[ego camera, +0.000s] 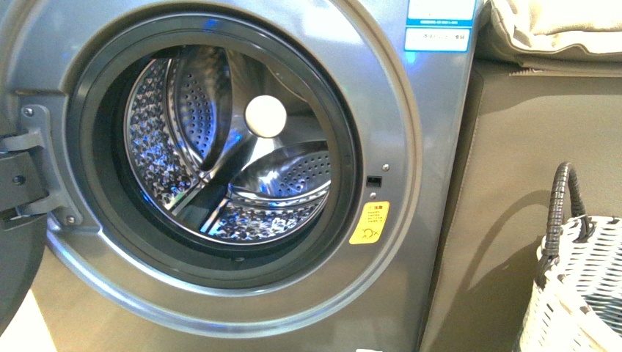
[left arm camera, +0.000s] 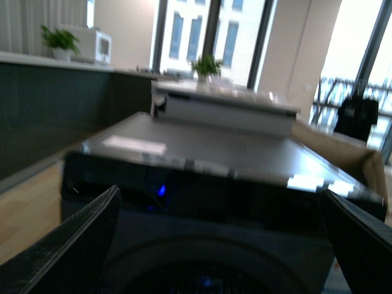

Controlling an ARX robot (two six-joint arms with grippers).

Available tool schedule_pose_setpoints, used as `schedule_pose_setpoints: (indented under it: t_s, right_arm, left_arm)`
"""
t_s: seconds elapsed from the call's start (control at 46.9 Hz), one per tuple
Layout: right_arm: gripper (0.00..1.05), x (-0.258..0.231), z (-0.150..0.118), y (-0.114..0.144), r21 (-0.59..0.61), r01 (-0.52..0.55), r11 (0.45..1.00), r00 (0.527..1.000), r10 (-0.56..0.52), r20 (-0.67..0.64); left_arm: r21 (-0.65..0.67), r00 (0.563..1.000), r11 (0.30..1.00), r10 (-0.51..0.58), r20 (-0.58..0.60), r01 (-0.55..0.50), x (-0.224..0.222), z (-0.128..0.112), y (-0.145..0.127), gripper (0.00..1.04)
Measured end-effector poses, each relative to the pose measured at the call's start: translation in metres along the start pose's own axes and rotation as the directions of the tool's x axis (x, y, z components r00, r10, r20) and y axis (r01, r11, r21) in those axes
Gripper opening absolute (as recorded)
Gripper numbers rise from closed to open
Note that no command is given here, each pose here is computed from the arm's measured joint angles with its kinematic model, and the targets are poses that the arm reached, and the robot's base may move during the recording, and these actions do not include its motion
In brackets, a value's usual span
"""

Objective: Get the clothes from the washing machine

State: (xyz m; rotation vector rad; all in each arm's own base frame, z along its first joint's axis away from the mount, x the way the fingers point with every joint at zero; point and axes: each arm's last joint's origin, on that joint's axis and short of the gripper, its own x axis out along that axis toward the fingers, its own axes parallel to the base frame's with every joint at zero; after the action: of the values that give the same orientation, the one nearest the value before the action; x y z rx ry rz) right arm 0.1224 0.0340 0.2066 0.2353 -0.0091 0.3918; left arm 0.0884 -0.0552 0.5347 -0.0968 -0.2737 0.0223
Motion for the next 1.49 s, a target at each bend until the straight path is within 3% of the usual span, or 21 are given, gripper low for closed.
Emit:
schedule_pose_setpoints:
  t_s: [0.192, 0.362, 0.511, 0.873, 0.959, 1.065, 1.108, 1.172, 1.342, 1.491]
  right_arm:
    - [0.97, -0.002, -0.006, 0.015, -0.041, 0.036, 0.999, 0.994, -0.032, 0.101]
    - [0.97, -0.003, -0.016, 0.023, -0.068, 0.083, 0.994, 0.984, -0.071, 0.162]
    - [0.97, -0.004, -0.025, 0.023, -0.082, 0.129, 0.988, 0.976, -0.112, 0.186]
    - [0.97, 0.003, -0.019, 0.014, -0.078, 0.196, 0.978, 0.941, -0.165, 0.295]
    - [0.97, 0.004, -0.018, 0.012, -0.077, 0.209, 0.975, 0.934, -0.175, 0.311]
    - [0.97, 0.004, -0.018, 0.011, -0.077, 0.219, 0.973, 0.931, -0.185, 0.313]
    - [0.88, 0.001, -0.022, 0.008, -0.108, 0.307, 0.946, 0.932, -0.275, 0.236]
    - [0.74, -0.007, -0.032, 0.0, -0.176, 0.357, 0.918, 0.933, -0.341, 0.115]
    - [0.44, -0.017, -0.037, -0.012, -0.222, 0.363, 0.905, 0.93, -0.365, 0.034]
    - [0.2, -0.026, -0.038, -0.016, -0.229, 0.372, 0.9, 0.926, -0.378, 0.017]
  left_arm:
    - [0.046, 0.989, 0.999, 0.013, -0.147, -0.006, 0.009, -0.063, -0.027, 0.98]
    - [-0.012, 0.987, 0.995, 0.096, -0.128, -0.099, -0.008, -0.067, -0.008, 0.98]
    - [-0.034, 0.986, 0.992, 0.114, -0.118, -0.119, -0.016, -0.069, 0.0, 0.98]
    - [-0.034, 0.965, 0.995, 0.078, -0.251, -0.089, -0.017, -0.105, -0.016, 0.98]
    - [0.004, 0.967, 1.0, -0.008, -0.254, 0.009, -0.024, -0.119, -0.004, 0.84]
    - [0.051, 0.965, 0.997, -0.035, -0.259, 0.05, -0.04, -0.173, 0.023, 0.58]
    - [0.056, 0.966, 0.997, -0.033, -0.257, 0.049, -0.045, -0.188, 0.031, 0.49]
    - [0.061, 0.967, 0.997, -0.034, -0.251, 0.051, -0.052, -0.209, 0.041, 0.34]
    - [0.082, 0.96, 0.995, -0.026, -0.28, 0.051, -0.061, -0.253, 0.056, 0.04]
    - [0.081, 0.962, 0.996, -0.023, -0.271, 0.046, -0.067, -0.273, 0.066, 0.04]
